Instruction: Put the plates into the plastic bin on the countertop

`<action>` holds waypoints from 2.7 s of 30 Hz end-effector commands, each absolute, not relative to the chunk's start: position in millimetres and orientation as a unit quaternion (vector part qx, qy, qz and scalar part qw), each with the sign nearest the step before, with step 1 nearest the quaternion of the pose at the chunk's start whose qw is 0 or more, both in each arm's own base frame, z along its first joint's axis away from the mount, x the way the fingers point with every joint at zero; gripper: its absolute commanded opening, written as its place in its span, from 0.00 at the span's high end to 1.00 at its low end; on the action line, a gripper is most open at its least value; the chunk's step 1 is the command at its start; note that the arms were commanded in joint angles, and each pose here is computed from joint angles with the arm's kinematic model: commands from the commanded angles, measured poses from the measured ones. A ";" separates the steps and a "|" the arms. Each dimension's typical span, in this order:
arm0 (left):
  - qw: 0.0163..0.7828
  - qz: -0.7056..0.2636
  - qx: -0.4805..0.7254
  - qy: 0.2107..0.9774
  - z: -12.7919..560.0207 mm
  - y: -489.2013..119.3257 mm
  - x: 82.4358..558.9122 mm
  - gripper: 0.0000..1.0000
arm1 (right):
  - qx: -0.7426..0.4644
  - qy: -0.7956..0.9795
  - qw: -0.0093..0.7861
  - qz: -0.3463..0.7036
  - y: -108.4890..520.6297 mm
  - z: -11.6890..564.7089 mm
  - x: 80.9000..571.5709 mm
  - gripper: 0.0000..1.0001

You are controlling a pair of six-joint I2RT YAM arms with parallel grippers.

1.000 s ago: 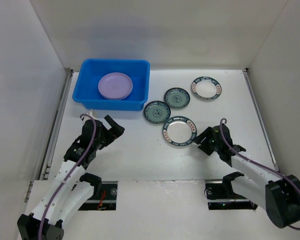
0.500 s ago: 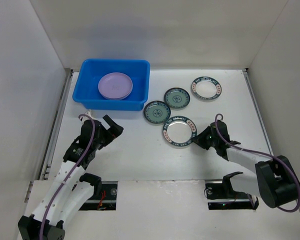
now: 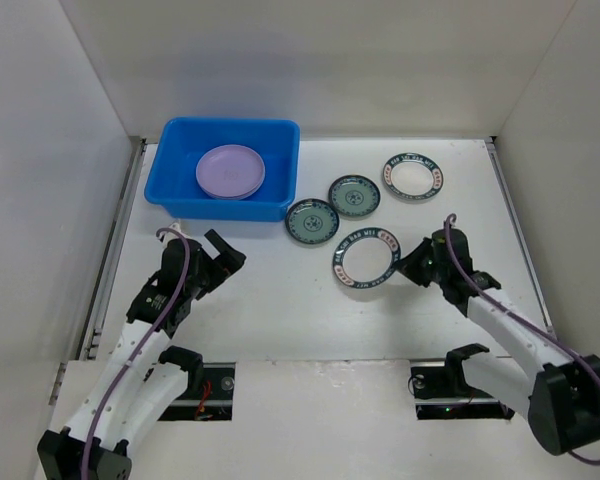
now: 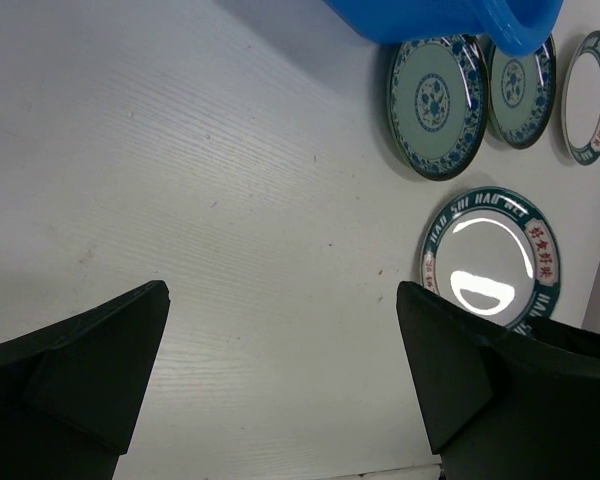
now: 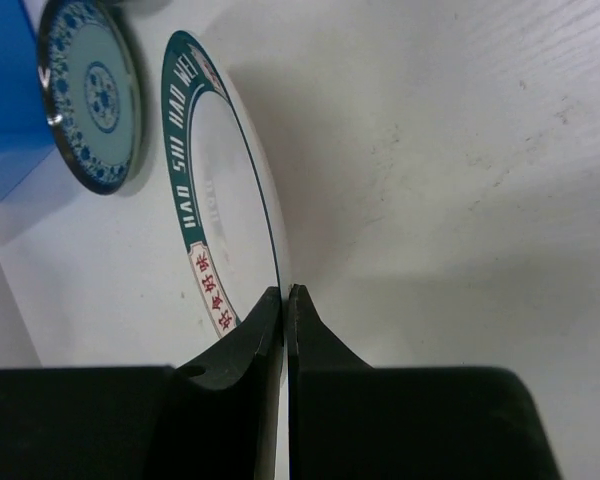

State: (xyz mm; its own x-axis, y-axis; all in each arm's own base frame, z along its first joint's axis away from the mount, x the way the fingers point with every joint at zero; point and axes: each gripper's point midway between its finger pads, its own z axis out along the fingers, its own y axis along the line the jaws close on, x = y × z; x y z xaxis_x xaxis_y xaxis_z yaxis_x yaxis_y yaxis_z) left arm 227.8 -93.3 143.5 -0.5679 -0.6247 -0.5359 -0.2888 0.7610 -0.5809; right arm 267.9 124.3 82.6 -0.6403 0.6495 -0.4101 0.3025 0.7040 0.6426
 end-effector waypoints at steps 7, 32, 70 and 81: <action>0.383 -0.229 -0.275 0.852 146.3 -94.0 233.7 0.00 | 0.216 0.828 0.433 0.284 124.5 235.3 294.8 0.98; 0.407 -0.268 -0.280 0.827 151.9 -96.9 209.5 0.00 | -0.012 0.696 0.479 0.534 407.2 280.0 498.3 0.99; 0.397 -0.274 -0.267 0.834 150.1 -96.2 184.5 0.00 | -0.036 0.689 0.507 0.517 475.7 236.1 555.9 0.54; 0.391 -0.280 -0.259 0.838 152.4 -102.7 185.1 0.00 | -0.021 0.668 0.578 0.469 402.1 327.1 516.2 0.32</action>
State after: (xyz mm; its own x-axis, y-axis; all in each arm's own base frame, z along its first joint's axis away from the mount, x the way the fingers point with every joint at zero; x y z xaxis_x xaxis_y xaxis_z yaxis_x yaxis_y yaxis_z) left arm 187.8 -100.5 153.1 -0.5524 -0.6240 -0.5528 -0.1743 0.7349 -0.6554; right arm 526.6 437.6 219.8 -0.5268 0.4159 -0.7413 -0.4905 0.5636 0.6647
